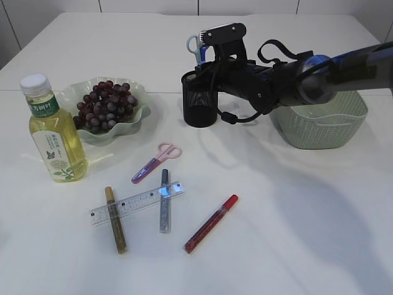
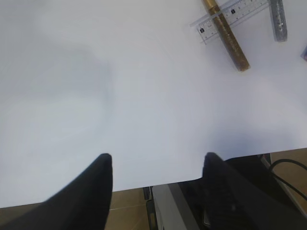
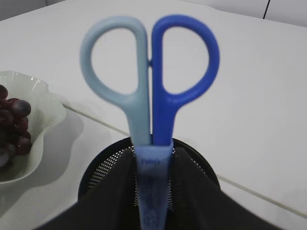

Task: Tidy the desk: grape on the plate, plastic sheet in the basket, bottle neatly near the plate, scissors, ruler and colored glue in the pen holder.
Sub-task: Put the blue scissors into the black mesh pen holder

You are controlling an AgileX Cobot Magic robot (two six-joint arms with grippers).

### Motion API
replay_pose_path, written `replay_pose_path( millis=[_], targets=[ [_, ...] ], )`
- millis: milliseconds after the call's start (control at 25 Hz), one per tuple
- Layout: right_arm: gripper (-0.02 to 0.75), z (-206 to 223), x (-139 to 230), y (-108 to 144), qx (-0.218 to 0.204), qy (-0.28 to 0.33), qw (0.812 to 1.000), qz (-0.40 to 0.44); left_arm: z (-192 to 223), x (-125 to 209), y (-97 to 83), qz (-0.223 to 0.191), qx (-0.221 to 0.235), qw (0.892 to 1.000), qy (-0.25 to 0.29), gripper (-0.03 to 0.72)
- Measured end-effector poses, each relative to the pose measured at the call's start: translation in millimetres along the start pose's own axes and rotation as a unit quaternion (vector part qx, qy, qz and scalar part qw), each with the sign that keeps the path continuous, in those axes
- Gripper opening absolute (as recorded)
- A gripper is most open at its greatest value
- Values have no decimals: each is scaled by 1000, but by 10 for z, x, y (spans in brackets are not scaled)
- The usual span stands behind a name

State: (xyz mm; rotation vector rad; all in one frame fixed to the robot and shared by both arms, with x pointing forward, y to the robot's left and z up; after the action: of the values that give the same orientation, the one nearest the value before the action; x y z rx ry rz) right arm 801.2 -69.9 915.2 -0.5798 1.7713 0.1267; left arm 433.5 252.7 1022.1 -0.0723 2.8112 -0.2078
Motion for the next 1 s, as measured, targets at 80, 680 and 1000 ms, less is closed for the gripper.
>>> replay_pose_path(
  millis=[80, 680, 1000],
  targets=[
    [229, 0, 8, 1, 0, 2, 1000, 0, 0, 0, 0, 0, 0, 1000, 0, 435],
    [319, -48, 14, -16, -3, 40, 999, 3, 0, 2, 4, 0, -1, 1000, 1, 435],
    [319, -434, -466, -191, -1, 121, 993, 5, 0, 19, 10, 1, -3, 1000, 6, 435]
  ],
)
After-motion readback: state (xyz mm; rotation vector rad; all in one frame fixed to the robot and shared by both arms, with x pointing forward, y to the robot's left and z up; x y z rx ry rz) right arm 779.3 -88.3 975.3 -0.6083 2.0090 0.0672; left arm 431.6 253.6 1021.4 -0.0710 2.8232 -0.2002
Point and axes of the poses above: a point on each arm's last joint axis where the gripper is mounted, z pointing out along that axis toward the gripper, y along the wrist's bending axis when the last joint is at zero, x = y × z, the point moved 8 cm from there along z, pointing out along that axis toward the gripper, and after that the axes turned 8 degrees about -z, right-handed, at the moved point
